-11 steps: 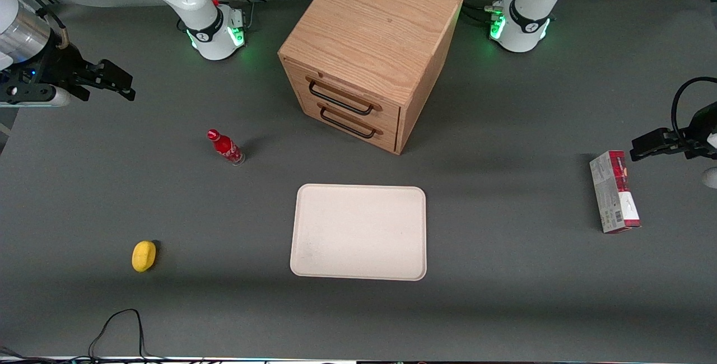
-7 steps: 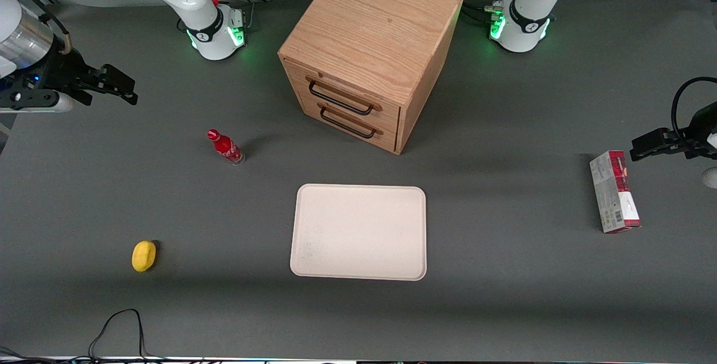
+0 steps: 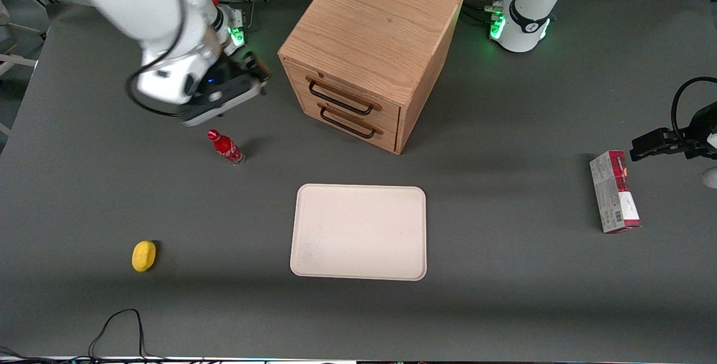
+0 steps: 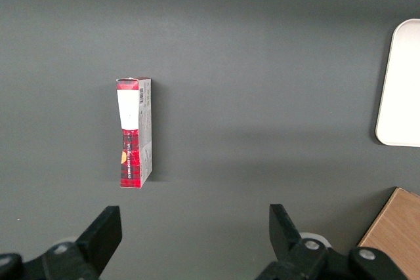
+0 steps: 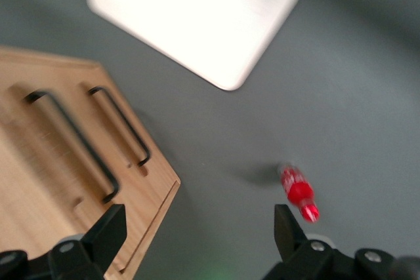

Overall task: Open upper drawer
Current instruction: 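Move the right gripper toward the upper drawer's black handle, then hook the right gripper onto the upper drawer's black handle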

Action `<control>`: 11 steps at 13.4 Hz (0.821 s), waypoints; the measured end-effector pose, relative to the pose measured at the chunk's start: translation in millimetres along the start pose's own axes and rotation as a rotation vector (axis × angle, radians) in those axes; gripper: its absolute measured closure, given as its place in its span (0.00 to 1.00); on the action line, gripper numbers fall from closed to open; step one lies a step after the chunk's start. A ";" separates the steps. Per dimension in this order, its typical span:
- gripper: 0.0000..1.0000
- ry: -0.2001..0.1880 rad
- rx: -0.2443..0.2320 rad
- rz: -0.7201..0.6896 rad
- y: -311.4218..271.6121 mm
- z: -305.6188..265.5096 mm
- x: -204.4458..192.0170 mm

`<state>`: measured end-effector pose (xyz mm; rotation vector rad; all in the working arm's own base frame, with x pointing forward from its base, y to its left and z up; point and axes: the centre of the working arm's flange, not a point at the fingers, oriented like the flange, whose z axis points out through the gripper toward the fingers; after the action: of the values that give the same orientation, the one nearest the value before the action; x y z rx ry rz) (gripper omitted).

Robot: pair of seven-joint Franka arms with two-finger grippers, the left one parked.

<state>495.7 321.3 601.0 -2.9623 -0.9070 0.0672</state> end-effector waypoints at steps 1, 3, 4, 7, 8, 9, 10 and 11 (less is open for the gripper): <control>0.00 0.006 -0.007 -0.121 -24.2 -2.1 2.7; 0.00 -0.008 0.029 -0.261 -48.2 4.0 6.2; 0.00 -0.021 0.075 -0.286 -52.6 11.8 9.7; 0.00 -0.086 0.190 -0.336 -55.2 52.9 26.5; 0.00 -0.115 0.219 -0.352 -56.3 71.9 33.2; 0.00 -0.144 0.248 -0.364 -56.7 92.1 39.9; 0.00 -0.171 0.275 -0.372 -56.3 111.4 46.1; 0.00 -0.192 0.298 -0.375 -55.6 129.0 51.4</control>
<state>500.2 399.8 473.7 -2.5014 -1.3284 0.4357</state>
